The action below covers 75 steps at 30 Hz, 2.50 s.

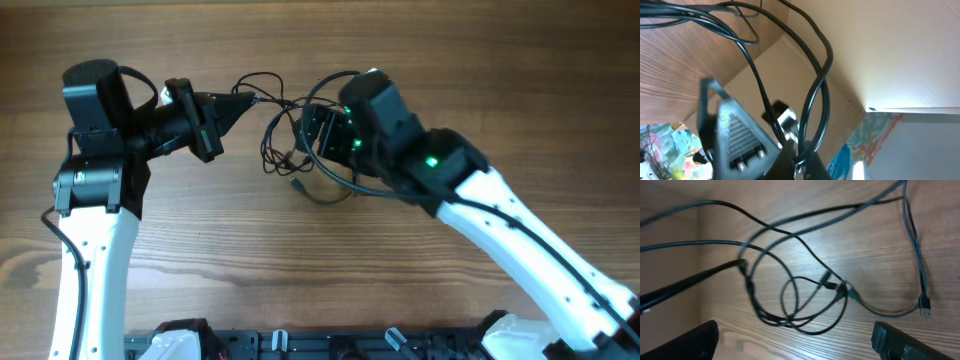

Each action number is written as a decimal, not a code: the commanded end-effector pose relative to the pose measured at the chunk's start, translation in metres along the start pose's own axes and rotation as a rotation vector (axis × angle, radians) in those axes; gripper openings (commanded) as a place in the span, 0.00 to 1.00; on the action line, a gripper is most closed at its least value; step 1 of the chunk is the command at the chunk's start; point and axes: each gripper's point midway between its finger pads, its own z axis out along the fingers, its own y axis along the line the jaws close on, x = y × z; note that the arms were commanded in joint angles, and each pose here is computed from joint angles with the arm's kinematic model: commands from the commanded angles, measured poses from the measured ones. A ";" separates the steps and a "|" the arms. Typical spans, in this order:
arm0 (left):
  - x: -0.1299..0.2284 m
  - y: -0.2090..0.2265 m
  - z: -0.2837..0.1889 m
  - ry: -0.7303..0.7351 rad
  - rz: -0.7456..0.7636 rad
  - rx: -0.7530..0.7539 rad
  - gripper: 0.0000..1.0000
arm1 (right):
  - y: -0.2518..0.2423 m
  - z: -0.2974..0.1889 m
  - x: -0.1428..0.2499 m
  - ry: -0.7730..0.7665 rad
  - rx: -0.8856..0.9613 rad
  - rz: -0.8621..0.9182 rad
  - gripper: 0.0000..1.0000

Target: Untangle cables

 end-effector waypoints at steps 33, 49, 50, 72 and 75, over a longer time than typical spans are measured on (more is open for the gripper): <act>-0.130 0.105 -0.096 -0.956 0.005 -0.449 0.04 | -0.115 -0.204 -0.078 -0.677 0.594 -0.147 0.04; 0.062 -0.046 -0.034 -0.020 0.558 0.201 0.04 | 0.021 -0.021 0.010 0.091 -0.168 -0.390 0.50; 0.061 -0.047 -0.035 -0.025 0.527 0.204 0.04 | 0.032 -0.023 0.012 0.099 -0.226 -0.395 0.51; -0.011 0.001 -0.044 -0.327 0.294 0.025 0.04 | -0.084 0.057 0.028 0.129 0.380 -0.294 0.04; -0.067 0.054 -0.076 -0.669 0.088 -0.161 0.04 | -0.147 -0.013 -0.012 -0.144 0.803 -0.212 0.04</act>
